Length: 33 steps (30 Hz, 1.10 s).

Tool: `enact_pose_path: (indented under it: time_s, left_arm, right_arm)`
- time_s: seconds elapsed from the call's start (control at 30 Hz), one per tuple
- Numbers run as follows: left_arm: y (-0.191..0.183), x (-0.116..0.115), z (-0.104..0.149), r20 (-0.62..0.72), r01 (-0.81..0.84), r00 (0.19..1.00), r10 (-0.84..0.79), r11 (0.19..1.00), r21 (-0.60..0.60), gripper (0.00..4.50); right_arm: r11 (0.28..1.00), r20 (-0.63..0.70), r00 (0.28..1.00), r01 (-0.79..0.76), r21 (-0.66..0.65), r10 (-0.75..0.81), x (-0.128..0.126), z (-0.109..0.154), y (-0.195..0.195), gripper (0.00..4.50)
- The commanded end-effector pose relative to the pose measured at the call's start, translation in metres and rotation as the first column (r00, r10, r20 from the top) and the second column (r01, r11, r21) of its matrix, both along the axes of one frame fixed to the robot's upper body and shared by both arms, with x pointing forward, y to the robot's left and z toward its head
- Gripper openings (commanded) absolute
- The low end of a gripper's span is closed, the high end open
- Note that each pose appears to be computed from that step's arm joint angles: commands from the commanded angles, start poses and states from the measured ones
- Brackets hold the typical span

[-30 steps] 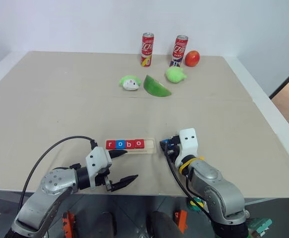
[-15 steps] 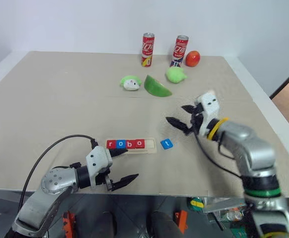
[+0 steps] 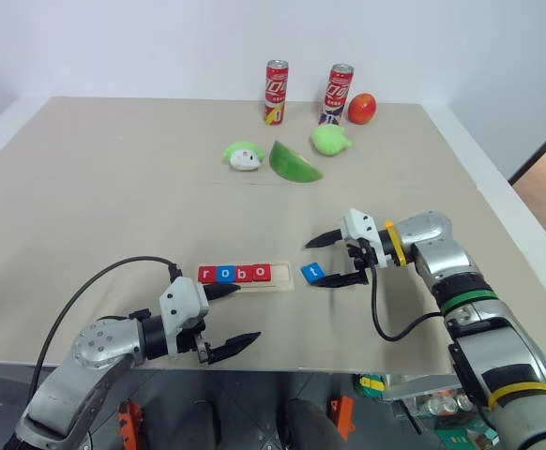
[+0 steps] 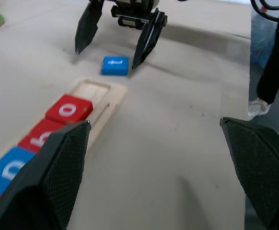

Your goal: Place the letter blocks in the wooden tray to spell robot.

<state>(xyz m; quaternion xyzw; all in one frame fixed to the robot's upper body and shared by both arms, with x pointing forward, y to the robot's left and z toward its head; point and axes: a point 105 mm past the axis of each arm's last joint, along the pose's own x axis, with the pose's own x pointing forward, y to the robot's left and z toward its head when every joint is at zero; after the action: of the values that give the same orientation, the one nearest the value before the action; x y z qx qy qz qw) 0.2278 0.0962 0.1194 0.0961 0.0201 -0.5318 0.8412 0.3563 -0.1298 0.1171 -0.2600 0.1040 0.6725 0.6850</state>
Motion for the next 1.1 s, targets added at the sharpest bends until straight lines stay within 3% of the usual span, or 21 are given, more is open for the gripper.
enact_pose_path:
  time_s: [0.03, 0.57, 0.63, 1.03, 1.1]
  left_arm:
    - [0.001, -0.003, 0.012, 0.058, -0.014, 0.998, 0.014, 1.000, -0.002, 4.50]
    - [0.002, 0.003, 0.005, 0.049, 0.004, 0.999, -0.005, 1.000, 0.023, 4.50]
    - [0.002, 0.004, 0.004, 0.049, 0.009, 0.999, -0.010, 1.000, 0.025, 4.50]
    - [0.002, 0.009, 0.006, 0.059, 0.021, 0.998, -0.022, 1.000, 0.018, 4.50]
    - [0.002, 0.010, 0.007, 0.061, 0.019, 0.998, -0.020, 1.000, 0.020, 4.50]
  right_arm:
    - [1.000, -0.015, 1.000, -0.018, 0.012, 0.018, -0.003, -0.007, 0.000, 4.15]
    - [0.988, -0.119, 0.983, 0.147, 0.049, -0.141, -0.027, -0.019, -0.014, 4.15]
    - [0.985, -0.122, 0.980, 0.164, 0.051, -0.157, -0.033, -0.020, -0.014, 3.70]
    - [0.971, -0.114, 0.968, 0.231, 0.065, -0.223, -0.043, -0.022, -0.007, 3.70]
    - [0.967, -0.113, 0.965, 0.246, 0.068, -0.237, -0.042, -0.022, -0.005, 3.30]
